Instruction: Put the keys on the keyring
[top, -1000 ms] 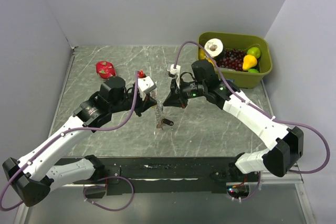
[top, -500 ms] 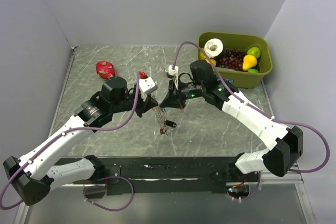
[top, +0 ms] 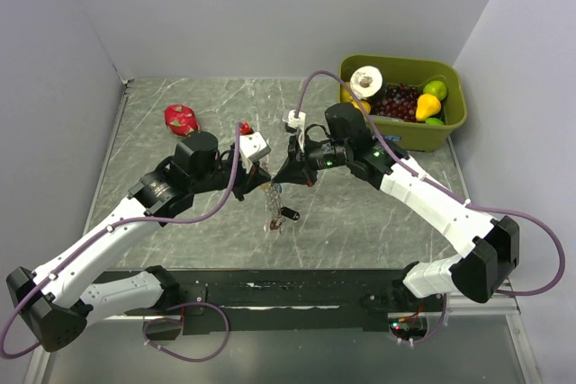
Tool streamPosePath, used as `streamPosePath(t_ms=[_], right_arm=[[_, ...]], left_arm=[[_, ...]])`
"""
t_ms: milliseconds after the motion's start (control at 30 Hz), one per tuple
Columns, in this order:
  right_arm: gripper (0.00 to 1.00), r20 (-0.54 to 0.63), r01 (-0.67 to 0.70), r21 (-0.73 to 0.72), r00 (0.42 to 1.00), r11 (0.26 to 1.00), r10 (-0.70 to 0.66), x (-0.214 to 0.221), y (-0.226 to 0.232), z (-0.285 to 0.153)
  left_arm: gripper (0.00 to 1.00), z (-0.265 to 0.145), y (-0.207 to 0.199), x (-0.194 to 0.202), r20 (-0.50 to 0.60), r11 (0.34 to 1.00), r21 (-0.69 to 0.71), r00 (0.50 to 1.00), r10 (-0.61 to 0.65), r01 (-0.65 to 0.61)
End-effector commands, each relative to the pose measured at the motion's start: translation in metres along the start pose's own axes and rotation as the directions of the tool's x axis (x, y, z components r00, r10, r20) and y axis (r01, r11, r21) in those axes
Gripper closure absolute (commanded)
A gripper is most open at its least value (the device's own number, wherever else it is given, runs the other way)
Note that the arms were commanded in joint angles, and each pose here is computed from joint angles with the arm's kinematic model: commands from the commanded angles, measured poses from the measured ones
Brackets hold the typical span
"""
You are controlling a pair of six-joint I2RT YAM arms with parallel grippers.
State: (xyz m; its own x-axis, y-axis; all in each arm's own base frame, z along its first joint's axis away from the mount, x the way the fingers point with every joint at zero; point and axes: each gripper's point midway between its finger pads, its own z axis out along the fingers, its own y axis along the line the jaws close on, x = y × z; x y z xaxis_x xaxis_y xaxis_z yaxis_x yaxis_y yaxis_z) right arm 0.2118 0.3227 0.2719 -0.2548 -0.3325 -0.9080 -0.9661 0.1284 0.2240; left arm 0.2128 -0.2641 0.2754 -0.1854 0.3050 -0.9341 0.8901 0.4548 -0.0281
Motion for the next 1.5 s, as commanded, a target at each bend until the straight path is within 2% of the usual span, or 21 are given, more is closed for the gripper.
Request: streamPosePath(t_ms=[0, 633, 1100, 1467], right_arm=[[1.0, 0.055, 0.051, 0.046, 0.997, 0.998, -0.053, -0.021, -0.007, -0.001], [1.0, 0.023, -0.004, 0.075, 1.0, 0.997, 0.002, -0.004, -0.022, 0.006], [1.0, -0.002, -0.009, 0.031, 1.0, 0.999, 0.009, 0.007, -0.018, 0.008], [1.0, 0.011, 0.03, 0.044, 0.999, 0.999, -0.03, -0.013, -0.005, -0.011]], left_arm=[[0.99, -0.004, -0.009, -0.023, 0.079, 0.999, 0.037, 0.996, 0.033, -0.036], [0.99, -0.017, -0.014, -0.032, 0.138, 0.998, 0.034, 0.989, 0.054, -0.059], [0.99, -0.026, -0.016, -0.047, 0.212, 0.998, 0.022, 0.975, 0.06, -0.066], [0.99, -0.022, -0.003, -0.043, 0.149, 0.998, -0.031, 0.987, 0.064, -0.06]])
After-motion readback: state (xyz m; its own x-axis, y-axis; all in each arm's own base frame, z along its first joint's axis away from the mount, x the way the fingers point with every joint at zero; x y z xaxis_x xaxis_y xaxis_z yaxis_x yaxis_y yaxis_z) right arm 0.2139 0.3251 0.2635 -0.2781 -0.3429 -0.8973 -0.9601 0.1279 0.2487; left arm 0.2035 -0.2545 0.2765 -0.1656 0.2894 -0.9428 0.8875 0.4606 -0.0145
